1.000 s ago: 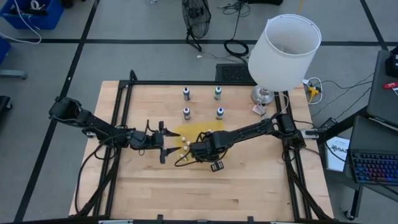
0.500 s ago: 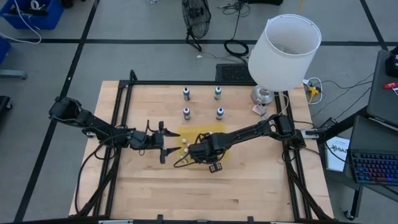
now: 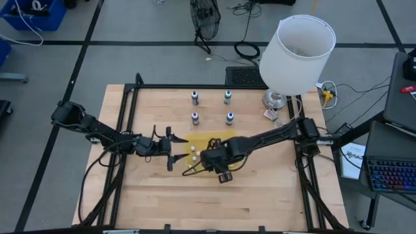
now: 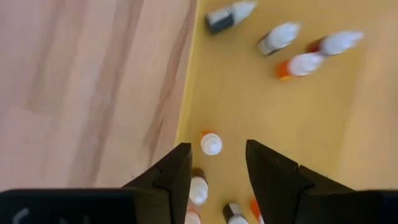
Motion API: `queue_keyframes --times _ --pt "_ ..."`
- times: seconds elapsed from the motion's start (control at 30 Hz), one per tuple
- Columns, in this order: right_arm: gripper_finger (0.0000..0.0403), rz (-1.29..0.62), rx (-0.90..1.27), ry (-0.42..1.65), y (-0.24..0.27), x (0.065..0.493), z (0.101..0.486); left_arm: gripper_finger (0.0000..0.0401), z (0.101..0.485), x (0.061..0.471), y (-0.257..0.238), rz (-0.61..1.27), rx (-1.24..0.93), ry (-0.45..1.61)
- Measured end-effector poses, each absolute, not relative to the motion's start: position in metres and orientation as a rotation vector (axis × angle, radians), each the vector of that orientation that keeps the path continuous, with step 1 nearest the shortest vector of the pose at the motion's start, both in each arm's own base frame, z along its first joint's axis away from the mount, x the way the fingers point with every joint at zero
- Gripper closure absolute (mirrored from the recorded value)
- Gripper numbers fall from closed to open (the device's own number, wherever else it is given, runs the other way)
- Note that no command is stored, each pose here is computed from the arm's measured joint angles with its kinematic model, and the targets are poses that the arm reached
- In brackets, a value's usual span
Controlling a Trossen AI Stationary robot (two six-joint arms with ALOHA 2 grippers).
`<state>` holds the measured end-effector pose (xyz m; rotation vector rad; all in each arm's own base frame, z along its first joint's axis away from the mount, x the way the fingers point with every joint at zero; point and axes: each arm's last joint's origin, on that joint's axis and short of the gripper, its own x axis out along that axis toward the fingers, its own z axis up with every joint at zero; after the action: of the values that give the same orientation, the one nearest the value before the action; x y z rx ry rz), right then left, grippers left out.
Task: Pick & Place food coloring
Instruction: Put the big black food coloring bottle into the yellow container
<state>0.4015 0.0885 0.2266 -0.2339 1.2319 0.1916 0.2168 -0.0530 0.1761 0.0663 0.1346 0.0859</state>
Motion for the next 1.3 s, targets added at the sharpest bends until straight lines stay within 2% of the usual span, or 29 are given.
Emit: queue_keyframes --times 0.13,0.27,0.37,0.47,0.83,0.97,1.3 --pt "0.0262 0.162 -0.176 1.159 0.085 0.387 0.263 0.0135 0.176 0.217 -0.052 0.112 0.055 0.133" --pt "0.0262 0.165 -0.160 1.070 0.082 0.362 0.298 0.0135 0.177 0.217 -0.046 0.269 0.009 0.119" --pt "0.0262 0.170 -0.155 0.965 0.077 0.338 0.311 0.0135 0.178 0.218 -0.036 0.332 -0.001 0.111" --pt "0.0262 0.159 -0.135 0.827 0.067 0.309 0.313 0.0135 0.180 0.221 -0.027 0.298 -0.025 0.105" --pt "0.0261 -0.255 -0.078 0.269 0.012 0.170 0.253 0.0135 0.182 0.225 -0.015 0.274 -0.047 0.104" --pt "0.0261 -0.297 -0.032 0.116 0.002 0.142 0.231 0.0135 0.182 0.225 -0.015 0.274 -0.047 0.105" --pt "0.0261 -0.231 0.021 -0.020 -0.001 0.106 0.186 0.0135 0.182 0.225 -0.015 0.278 -0.048 0.105"
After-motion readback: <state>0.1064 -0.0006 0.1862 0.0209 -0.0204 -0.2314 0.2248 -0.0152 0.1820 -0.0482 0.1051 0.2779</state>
